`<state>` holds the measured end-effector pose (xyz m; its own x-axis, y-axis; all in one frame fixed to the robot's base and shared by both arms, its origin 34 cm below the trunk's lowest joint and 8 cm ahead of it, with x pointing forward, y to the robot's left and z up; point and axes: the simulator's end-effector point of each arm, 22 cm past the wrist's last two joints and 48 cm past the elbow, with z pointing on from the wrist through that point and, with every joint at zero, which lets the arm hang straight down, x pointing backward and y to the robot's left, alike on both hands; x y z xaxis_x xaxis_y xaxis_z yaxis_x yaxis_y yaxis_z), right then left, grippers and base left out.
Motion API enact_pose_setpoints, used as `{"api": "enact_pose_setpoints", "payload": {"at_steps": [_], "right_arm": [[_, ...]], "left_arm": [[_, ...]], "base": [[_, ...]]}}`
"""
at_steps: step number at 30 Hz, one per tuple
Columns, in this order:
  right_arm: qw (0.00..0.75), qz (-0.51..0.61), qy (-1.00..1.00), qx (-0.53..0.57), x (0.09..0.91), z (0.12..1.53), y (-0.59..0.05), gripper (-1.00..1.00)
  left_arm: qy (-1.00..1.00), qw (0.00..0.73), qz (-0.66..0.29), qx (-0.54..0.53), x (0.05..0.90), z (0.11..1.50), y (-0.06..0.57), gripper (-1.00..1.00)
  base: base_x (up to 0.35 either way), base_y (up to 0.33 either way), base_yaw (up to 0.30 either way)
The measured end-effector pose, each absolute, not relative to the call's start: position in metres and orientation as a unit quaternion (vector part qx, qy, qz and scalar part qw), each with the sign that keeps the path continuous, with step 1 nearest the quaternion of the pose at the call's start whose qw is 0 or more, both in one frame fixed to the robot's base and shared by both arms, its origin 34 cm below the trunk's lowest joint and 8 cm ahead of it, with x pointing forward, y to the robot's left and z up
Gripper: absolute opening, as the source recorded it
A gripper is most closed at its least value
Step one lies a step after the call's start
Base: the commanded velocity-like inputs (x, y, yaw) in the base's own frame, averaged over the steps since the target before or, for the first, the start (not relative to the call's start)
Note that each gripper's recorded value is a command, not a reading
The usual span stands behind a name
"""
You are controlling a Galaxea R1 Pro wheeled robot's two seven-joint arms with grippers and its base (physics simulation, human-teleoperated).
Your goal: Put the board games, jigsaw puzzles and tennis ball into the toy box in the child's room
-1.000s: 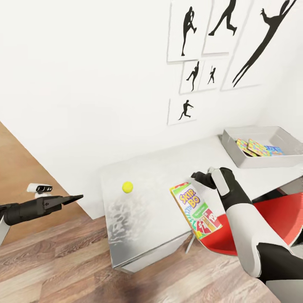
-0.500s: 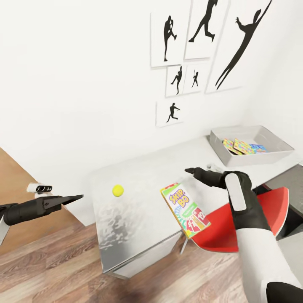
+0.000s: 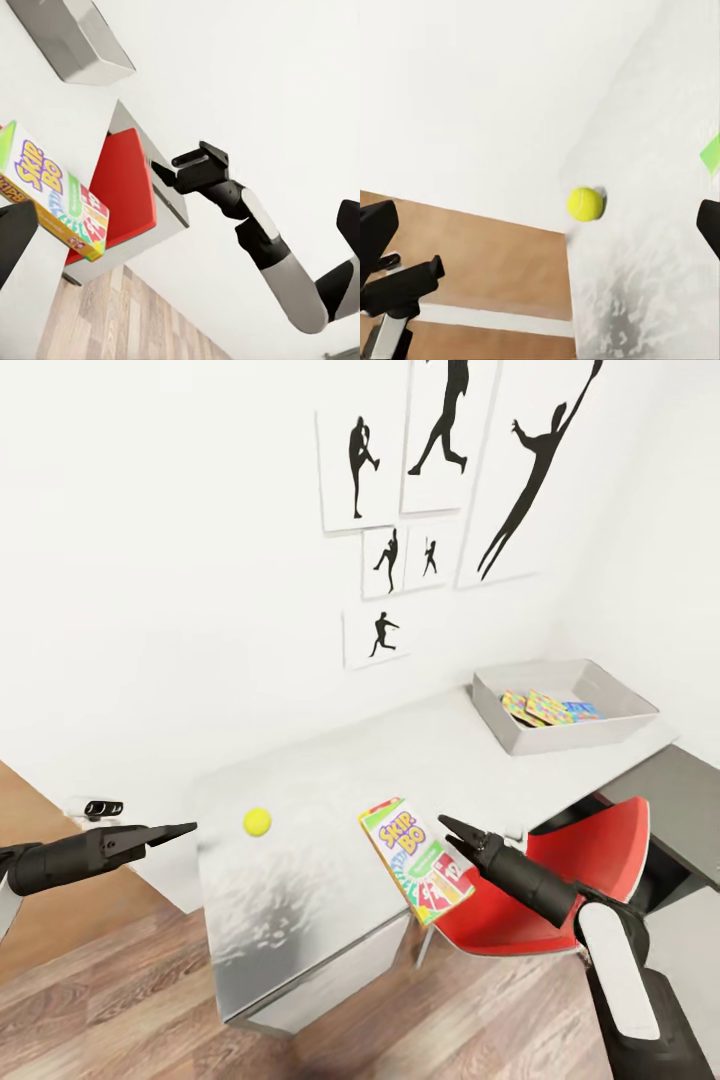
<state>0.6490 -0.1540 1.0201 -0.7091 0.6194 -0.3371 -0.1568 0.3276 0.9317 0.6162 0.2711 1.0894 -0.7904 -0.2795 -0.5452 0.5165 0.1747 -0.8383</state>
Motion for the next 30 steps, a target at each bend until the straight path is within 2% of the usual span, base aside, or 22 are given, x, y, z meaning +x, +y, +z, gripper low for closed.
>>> {"api": "enact_pose_setpoints", "payload": {"at_steps": [30], "right_arm": [[0.363, 0.582, 0.711, 0.157, 0.631, 1.027, -0.158, 1.00]], "left_arm": [[0.701, 0.314, -0.636, 0.074, 0.617, 1.089, 0.277, 1.00]], "base": [[0.000, 0.000, -0.013]]}}
